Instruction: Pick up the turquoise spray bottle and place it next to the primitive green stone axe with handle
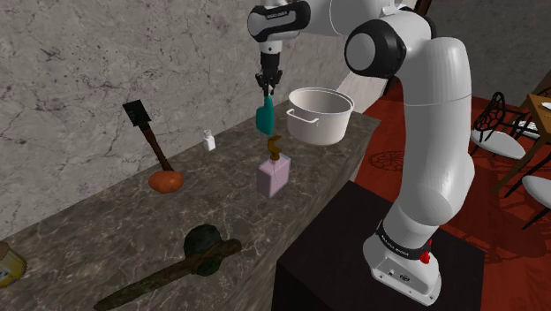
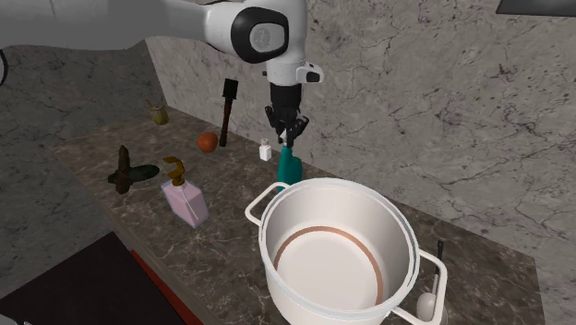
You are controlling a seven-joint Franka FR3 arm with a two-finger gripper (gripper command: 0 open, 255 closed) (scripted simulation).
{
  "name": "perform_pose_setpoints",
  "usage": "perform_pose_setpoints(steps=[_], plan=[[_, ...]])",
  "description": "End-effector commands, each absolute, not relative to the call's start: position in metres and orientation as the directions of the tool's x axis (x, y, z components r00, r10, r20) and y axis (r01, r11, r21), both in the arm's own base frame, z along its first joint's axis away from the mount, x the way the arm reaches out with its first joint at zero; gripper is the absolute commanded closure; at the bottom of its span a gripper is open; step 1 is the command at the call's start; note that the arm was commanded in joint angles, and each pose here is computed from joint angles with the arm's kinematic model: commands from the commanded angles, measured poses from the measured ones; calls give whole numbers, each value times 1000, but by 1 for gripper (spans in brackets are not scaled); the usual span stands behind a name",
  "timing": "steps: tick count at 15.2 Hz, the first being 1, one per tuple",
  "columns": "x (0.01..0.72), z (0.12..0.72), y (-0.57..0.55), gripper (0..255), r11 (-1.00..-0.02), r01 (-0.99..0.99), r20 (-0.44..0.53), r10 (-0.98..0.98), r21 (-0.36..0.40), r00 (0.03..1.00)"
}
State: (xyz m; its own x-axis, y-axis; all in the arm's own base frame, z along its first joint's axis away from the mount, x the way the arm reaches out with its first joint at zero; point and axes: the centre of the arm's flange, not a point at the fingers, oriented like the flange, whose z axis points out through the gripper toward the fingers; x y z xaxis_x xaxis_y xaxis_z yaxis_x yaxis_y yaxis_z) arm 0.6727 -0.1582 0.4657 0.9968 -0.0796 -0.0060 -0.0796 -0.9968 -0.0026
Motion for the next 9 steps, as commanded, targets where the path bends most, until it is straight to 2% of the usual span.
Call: perform_pose_setpoints(steps=[1, 9], plan=[[673, 477, -158, 255, -997, -79, -6, -79, -3, 997], [673, 519, -158, 255, -997, -79, -6, -79, -3, 997]])
